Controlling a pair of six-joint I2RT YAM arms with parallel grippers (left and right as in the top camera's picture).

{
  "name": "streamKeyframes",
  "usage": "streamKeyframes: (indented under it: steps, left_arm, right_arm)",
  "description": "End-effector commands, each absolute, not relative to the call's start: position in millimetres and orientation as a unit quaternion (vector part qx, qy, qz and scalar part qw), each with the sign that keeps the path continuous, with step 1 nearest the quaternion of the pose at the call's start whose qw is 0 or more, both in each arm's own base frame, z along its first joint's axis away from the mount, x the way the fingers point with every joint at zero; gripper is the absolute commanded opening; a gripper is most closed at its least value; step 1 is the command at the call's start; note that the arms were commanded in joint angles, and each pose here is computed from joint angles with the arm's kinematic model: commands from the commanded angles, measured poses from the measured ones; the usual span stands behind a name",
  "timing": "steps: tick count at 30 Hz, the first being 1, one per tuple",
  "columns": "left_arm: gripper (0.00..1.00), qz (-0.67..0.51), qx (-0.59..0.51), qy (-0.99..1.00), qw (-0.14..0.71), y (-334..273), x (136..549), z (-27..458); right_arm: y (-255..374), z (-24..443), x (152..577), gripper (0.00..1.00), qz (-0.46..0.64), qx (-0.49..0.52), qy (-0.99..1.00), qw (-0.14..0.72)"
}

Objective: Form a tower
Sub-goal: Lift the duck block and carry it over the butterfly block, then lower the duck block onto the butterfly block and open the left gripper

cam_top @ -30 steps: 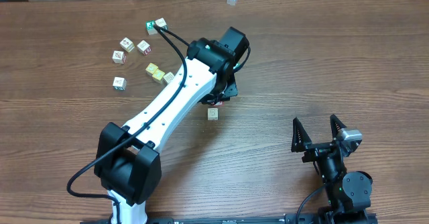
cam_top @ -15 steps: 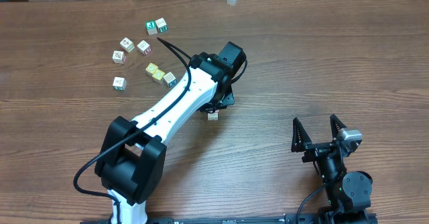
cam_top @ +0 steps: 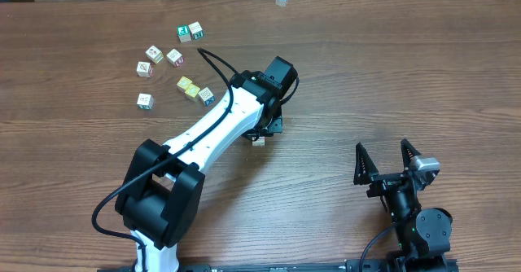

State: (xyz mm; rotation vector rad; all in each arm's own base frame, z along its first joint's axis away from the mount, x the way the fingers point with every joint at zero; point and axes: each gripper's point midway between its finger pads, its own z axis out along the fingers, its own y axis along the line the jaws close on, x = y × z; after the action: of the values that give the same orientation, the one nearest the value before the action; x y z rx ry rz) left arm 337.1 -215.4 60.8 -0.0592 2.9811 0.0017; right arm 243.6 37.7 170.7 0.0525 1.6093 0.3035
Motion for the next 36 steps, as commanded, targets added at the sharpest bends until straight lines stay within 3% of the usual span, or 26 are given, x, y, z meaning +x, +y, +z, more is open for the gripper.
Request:
streamKeyframes:
  steps: [1,18,28,36]
  left_arm:
    - [0.14,0.013,0.003,0.997,0.082,-215.0,336.1,55.7]
    - [0.09,0.015,0.006,0.997,0.081,-214.5,331.7,44.1]
    - [0.18,0.030,-0.001,0.995,0.093,-208.7,335.2,41.3]
    - [0.18,0.026,-0.005,0.995,0.097,-211.8,336.0,41.4]
  right_arm:
    - [37.1,169.6,243.7,1.00,0.137,0.026,0.715,0.685]
    - [37.1,169.6,243.7,1.00,0.137,0.026,0.715,0.685]
    - [37.1,169.6,243.7,1.00,0.137,0.026,0.715,0.685]
    - [37.1,169.6,243.7,1.00,0.137,0.026,0.715,0.685]
